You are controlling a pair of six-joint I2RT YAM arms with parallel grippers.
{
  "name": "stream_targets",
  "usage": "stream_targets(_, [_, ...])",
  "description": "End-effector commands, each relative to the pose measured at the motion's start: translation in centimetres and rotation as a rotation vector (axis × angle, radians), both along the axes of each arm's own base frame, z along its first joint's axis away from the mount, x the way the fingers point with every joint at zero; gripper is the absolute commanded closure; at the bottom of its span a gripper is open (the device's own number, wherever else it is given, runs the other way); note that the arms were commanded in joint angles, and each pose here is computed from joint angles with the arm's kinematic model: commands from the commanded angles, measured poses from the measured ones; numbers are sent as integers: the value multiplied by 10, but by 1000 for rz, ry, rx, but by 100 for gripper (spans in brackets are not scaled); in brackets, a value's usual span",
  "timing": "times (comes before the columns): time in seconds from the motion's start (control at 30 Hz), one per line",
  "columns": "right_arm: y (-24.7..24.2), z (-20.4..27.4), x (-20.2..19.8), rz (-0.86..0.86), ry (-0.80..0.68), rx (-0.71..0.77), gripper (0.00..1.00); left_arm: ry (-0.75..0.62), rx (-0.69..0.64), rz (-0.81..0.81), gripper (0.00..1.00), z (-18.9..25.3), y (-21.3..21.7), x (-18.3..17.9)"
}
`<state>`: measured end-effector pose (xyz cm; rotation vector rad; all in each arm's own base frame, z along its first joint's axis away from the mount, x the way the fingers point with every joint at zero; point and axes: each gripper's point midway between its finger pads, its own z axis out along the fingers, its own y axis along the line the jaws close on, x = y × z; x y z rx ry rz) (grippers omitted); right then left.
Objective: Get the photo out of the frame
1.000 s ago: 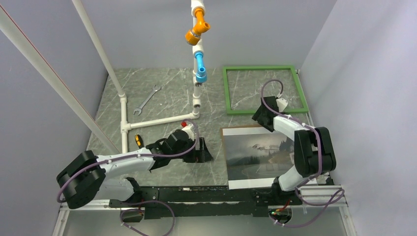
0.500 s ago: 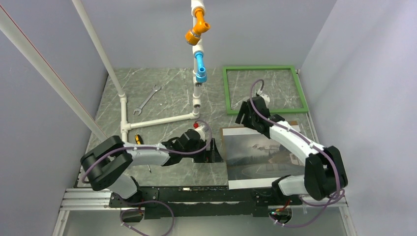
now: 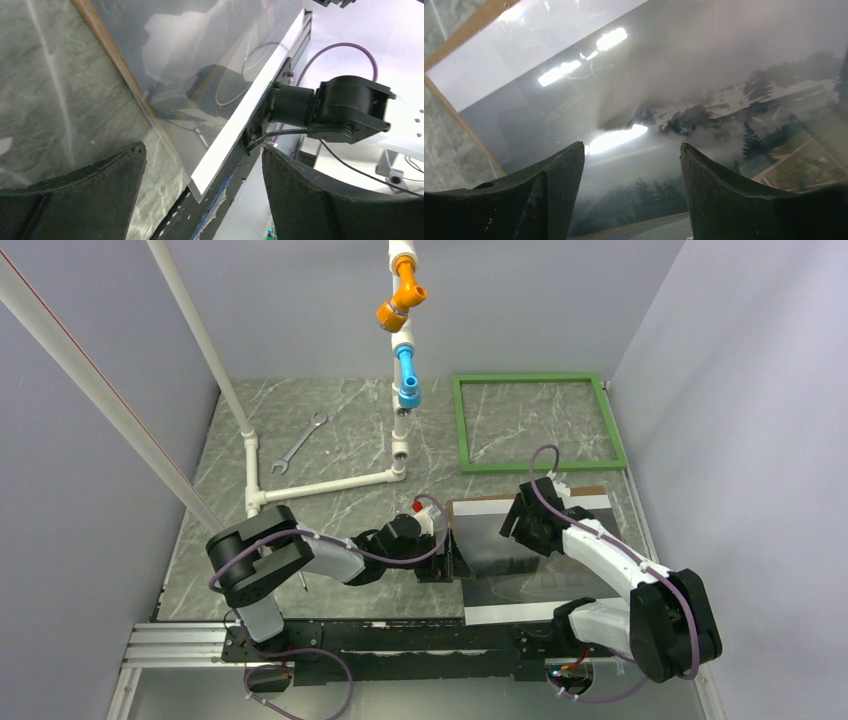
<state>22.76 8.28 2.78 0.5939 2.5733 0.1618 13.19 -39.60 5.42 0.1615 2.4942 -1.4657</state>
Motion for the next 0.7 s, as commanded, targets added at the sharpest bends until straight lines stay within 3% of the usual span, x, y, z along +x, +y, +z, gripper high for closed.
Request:
stream_targets(0.0, [-5, 6, 12, -45, -53, 11, 29, 48, -71, -30, 11, 5, -16, -8])
stream_targets(0.67, [0, 17, 18, -8, -100, 29, 30, 2, -133, -50, 15, 35, -25, -14])
